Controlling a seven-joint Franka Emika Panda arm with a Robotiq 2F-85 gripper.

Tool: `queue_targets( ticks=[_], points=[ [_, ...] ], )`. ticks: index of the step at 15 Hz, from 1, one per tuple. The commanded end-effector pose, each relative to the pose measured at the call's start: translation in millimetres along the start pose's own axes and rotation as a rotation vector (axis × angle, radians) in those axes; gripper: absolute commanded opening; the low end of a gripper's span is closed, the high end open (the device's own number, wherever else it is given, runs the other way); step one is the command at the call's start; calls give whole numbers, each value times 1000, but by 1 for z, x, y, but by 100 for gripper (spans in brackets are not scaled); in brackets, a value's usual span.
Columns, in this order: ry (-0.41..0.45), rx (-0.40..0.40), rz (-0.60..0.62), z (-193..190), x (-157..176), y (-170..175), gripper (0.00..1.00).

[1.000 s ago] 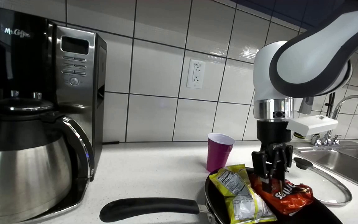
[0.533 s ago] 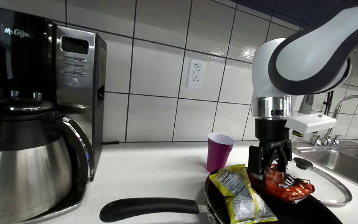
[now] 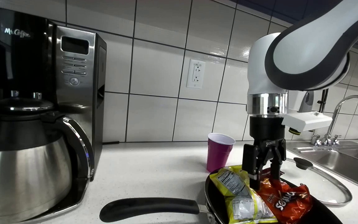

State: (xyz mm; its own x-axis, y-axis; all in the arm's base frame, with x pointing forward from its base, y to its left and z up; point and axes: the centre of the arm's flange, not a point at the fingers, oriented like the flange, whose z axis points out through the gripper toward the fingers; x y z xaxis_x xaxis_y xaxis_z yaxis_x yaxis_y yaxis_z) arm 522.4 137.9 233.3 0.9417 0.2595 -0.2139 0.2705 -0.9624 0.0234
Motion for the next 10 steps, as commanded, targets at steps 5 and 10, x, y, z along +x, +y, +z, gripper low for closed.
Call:
queue_targets(
  ticks=[5, 10],
  points=[
    [26, 38, -86, -39, -10, -23, 100],
    [21, 52, -149, -50, -12, -39, 100]
  ],
)
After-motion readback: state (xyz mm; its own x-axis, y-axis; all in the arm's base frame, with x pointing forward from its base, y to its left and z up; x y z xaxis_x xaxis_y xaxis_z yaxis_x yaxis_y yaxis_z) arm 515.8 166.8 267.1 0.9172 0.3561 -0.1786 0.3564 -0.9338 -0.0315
